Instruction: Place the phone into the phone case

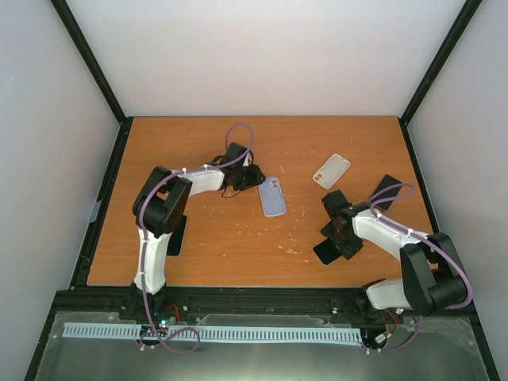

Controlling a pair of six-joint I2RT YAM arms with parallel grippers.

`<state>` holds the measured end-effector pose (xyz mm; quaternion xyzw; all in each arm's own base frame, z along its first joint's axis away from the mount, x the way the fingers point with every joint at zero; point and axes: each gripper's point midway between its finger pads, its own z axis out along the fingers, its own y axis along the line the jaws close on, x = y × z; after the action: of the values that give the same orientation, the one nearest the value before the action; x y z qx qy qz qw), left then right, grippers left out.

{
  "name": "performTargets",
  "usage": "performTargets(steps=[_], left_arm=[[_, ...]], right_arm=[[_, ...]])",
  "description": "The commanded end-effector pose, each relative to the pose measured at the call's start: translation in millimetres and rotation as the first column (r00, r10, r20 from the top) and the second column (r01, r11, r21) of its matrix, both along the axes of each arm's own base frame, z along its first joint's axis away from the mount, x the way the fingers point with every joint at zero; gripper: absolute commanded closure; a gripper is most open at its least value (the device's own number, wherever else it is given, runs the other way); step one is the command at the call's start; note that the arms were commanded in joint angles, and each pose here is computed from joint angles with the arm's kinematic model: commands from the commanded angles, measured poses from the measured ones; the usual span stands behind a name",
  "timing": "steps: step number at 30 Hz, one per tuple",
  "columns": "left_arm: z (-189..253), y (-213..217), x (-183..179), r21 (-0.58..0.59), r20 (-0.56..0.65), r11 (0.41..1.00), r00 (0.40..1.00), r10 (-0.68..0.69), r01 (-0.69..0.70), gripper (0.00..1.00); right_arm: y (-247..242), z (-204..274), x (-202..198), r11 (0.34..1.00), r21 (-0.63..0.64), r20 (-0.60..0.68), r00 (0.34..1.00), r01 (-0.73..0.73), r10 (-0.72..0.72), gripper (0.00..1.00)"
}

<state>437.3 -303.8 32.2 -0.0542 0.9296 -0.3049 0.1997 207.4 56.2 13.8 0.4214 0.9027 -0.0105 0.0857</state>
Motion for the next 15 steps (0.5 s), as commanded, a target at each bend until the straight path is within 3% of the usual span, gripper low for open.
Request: performTargets(steps=[1, 8, 15], left_arm=[[-30.9, 11.1, -18.0, 0.094, -0.091, 0.996, 0.996, 0.002, 0.007, 0.61], [-19.0, 13.2, -27.9, 0.093, -0.069, 0.994, 0.997, -0.046, 0.052, 0.87], [-3.9, 13.7, -34.1, 0.065, -0.051, 0.997, 0.997, -0.049, 0.052, 0.91]], right_arm=[[-4.5, 4.3, -0.7, 1.0, -0.016, 0.019, 1.0, -0.014, 0.015, 0.28], [2.1, 8.6, 7.4, 0.996, 0.004, 0.055, 0.995, -0.09, 0.089, 0.3], [3.8, 9.0, 4.6, 0.995, 0.019, 0.068, 0.993, -0.1, 0.098, 0.31]])
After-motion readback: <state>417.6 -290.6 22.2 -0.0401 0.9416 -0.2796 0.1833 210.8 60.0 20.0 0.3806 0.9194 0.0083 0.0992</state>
